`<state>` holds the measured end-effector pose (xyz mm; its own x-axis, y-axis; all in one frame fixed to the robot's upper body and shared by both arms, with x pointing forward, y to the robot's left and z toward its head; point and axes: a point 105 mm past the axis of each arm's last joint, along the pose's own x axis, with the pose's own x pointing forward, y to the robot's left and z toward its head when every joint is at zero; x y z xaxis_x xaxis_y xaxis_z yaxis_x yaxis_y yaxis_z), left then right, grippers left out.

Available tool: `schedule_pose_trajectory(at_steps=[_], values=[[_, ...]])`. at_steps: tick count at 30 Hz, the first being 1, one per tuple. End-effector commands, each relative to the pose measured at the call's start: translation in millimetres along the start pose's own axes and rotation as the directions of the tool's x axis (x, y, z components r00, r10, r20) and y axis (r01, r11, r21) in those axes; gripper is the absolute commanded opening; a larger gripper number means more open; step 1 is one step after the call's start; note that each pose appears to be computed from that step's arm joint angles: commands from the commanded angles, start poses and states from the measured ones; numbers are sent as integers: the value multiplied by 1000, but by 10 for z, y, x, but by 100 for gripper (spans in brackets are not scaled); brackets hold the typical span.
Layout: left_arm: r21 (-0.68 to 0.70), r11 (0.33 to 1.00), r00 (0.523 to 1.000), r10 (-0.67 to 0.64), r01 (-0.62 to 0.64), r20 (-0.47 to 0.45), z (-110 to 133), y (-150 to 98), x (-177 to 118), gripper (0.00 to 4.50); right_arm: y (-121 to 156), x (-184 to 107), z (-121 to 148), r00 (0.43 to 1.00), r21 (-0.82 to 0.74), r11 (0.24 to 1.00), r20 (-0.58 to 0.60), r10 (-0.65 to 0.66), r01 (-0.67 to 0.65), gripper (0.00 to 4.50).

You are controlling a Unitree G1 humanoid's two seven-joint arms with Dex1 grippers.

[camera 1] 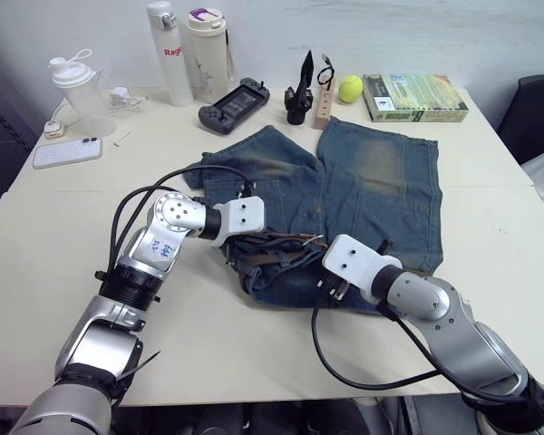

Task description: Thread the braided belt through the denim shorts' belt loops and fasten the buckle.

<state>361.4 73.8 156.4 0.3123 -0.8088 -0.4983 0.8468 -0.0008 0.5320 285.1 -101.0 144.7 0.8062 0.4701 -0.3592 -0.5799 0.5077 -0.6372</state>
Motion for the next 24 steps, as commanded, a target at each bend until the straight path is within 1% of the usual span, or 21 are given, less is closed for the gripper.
schedule_pose_trajectory(at_steps=[1,13,16,20,24], values=[[77,997,1000,-1,1,5,103,87,1,0,-17,-23,112,999,-47,999,51,-5,7,5],[197,978,995,-86,76,43,289,108,225,0,27,-12,117,998,-60,998,59,13,-10,5],[198,976,990,-110,91,87,390,70,328,0,35,-10,117,998,-62,998,59,15,-12,5],[127,986,976,-127,105,178,546,-11,495,0,43,-14,117,998,-58,998,59,17,-13,5],[30,995,969,-97,93,226,610,-32,599,0,90,-29,85,998,-41,998,42,40,-39,5]])
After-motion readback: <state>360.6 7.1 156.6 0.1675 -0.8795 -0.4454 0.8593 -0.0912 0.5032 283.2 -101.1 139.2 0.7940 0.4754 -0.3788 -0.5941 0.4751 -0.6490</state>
